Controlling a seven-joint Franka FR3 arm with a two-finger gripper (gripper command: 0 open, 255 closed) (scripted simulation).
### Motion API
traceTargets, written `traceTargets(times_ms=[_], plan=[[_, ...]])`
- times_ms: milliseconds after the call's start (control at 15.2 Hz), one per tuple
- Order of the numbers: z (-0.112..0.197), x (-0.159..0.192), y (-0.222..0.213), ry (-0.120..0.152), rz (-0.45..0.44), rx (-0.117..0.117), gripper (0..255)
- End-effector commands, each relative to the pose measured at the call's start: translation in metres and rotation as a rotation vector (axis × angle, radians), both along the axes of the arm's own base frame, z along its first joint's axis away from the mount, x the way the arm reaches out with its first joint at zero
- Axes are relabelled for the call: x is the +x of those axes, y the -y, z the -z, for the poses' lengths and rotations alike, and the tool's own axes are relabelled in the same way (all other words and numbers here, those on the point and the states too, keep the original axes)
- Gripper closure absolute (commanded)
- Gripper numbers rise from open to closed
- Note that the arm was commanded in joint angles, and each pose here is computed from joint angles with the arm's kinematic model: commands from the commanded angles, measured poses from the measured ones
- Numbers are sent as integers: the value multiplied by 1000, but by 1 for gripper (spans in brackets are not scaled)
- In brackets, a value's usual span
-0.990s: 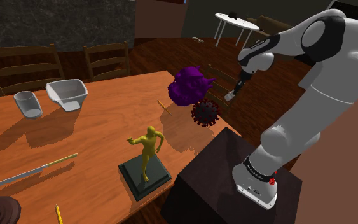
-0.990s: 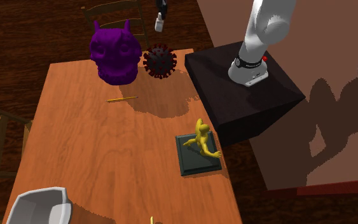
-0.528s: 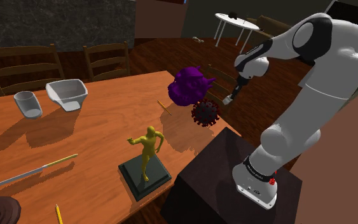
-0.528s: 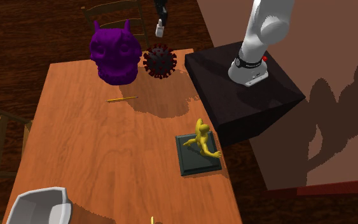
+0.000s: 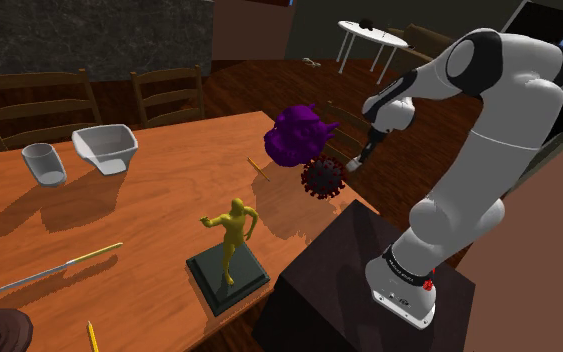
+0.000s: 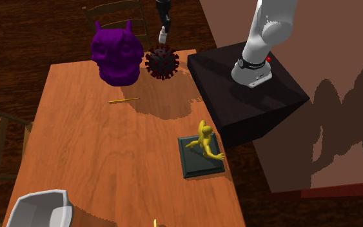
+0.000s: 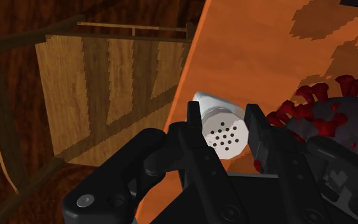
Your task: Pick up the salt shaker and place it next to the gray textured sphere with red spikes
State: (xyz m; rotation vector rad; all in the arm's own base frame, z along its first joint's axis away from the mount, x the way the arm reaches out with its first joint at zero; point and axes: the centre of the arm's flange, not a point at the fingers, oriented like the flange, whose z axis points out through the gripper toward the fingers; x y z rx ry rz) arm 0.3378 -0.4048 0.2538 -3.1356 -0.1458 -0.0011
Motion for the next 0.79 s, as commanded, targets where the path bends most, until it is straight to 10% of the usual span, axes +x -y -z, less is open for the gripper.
traceTargets(times_ms=[0, 726], plan=[[12, 0, 0, 0, 0, 0, 255], [70, 0, 0, 0, 0, 0, 255]])
